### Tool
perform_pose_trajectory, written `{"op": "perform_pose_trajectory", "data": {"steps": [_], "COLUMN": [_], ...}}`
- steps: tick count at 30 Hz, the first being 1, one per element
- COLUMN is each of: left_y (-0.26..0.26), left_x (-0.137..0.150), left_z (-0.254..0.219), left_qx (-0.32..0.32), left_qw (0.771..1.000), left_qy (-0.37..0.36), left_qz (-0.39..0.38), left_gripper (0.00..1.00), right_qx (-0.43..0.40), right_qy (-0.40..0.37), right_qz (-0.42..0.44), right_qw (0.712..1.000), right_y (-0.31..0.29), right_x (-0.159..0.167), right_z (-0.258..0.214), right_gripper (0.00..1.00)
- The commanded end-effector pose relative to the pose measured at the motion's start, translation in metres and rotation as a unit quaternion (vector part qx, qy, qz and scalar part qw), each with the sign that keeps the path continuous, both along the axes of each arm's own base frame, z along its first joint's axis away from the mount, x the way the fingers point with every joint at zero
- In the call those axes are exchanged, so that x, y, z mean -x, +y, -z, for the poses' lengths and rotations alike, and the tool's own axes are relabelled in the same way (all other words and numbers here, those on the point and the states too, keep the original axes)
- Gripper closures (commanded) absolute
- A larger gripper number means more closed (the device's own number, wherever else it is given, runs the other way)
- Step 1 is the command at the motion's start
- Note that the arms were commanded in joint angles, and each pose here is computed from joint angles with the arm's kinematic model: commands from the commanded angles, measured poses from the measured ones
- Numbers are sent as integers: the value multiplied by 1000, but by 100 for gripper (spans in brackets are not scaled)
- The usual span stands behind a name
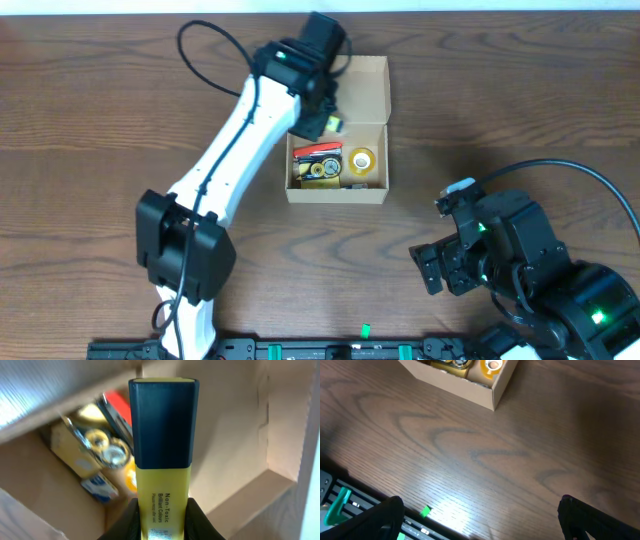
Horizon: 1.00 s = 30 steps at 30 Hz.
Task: Pack container
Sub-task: 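Carry the highlighter over the box with the left gripper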
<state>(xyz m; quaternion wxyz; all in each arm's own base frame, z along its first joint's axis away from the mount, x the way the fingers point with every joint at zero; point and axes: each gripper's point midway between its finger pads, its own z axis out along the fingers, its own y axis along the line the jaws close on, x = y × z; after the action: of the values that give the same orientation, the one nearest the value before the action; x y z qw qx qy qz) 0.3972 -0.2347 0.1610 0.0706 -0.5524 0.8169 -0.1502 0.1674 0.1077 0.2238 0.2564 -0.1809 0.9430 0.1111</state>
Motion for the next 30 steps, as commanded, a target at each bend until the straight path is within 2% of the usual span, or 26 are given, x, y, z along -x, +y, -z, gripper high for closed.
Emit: {"op": "perform_pose_trajectory", "data": {"steps": [1,4,9,18,30], "left_y": [-15,-27,-39,-24,-29], "left_x": [0,5,17,14,6], "left_z": [-2,3,28,64,73], "left_qx": [-2,-10,-13,-50,-37], "left_qw": [997,993,988,984,989], "left_qy": [-20,-28,6,43,47], "left_qz": [-76,-112,-153,-164,-139], "left_gripper": [94,94,94,94,94], "right_qx": [0,0,0,0,0], "right_qy": [0,0,0,0,0], "right_qz": [-3,-3,-3,-3,-3], "right_qw": [1000,1000,1000,1000,1000], "right_y": [1,1,1,1,1], "right_x": [1,1,1,1,1], "right_z": [0,0,0,0,0], "right_gripper": [1,1,1,1,1]}}
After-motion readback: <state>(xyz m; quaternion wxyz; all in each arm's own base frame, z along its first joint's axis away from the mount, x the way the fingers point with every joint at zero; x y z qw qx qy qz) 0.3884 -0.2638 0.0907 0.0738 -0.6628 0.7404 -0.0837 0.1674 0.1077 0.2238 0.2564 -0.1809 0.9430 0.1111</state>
